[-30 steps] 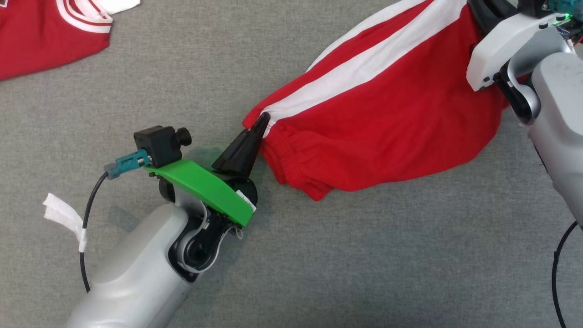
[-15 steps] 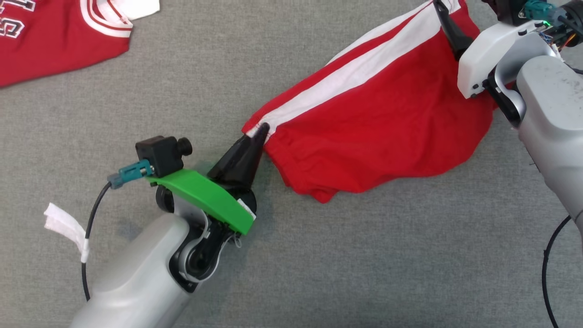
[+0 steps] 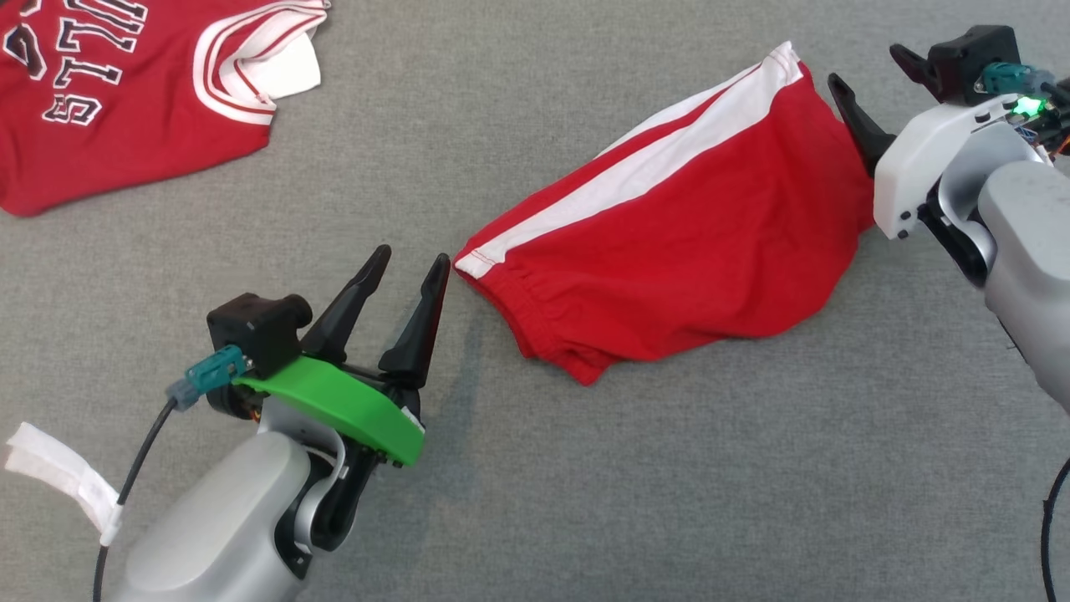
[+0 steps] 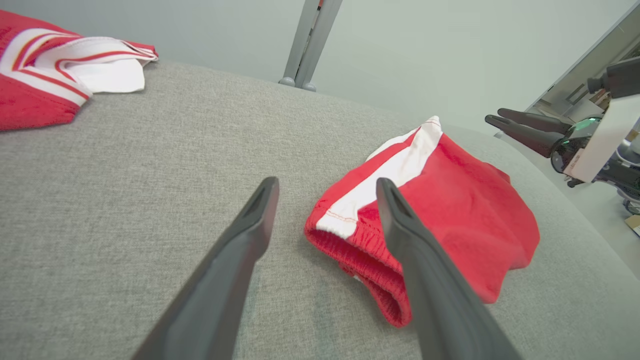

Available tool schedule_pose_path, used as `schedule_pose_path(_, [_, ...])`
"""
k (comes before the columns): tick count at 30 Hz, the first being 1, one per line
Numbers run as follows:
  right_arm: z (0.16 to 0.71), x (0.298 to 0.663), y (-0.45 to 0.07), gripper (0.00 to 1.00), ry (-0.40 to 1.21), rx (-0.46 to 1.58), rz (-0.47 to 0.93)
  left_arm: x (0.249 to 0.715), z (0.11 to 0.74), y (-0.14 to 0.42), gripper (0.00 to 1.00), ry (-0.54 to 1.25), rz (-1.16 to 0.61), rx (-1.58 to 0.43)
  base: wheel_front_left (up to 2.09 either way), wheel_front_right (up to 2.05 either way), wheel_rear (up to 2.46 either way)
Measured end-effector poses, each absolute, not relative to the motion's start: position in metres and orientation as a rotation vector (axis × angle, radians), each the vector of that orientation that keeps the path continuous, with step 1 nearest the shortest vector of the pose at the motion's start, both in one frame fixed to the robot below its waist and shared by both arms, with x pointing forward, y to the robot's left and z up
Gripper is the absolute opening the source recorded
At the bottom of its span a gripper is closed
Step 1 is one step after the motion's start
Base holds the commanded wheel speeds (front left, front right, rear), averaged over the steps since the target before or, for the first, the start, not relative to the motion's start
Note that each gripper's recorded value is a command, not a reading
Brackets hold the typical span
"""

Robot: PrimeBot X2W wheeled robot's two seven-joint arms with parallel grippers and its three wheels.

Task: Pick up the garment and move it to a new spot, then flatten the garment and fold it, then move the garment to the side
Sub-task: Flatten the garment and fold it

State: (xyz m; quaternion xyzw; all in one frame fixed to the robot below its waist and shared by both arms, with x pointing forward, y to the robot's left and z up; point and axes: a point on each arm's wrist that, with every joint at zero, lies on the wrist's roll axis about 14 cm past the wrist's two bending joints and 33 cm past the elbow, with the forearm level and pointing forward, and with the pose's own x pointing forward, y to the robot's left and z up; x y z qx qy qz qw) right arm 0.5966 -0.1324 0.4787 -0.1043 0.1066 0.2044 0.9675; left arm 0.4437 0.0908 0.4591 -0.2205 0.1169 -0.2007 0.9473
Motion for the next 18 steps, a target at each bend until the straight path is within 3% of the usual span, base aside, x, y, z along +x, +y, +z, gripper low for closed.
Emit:
schedule_pose_path(6, [0.474,0.581,-0.152,1.0,0.282,-0.201,0.378,0.444,0.476,0.108,1.0,0.161,-0.345,-0.38,0.0,0.0,0.0])
schedule_pose_path(18, [0.402,0.556,-0.153,1.0,0.494,-0.065,0.338,0.443,0.464,0.151,1.0,0.11,-0.129,-0.422,0.0,0.0,0.0])
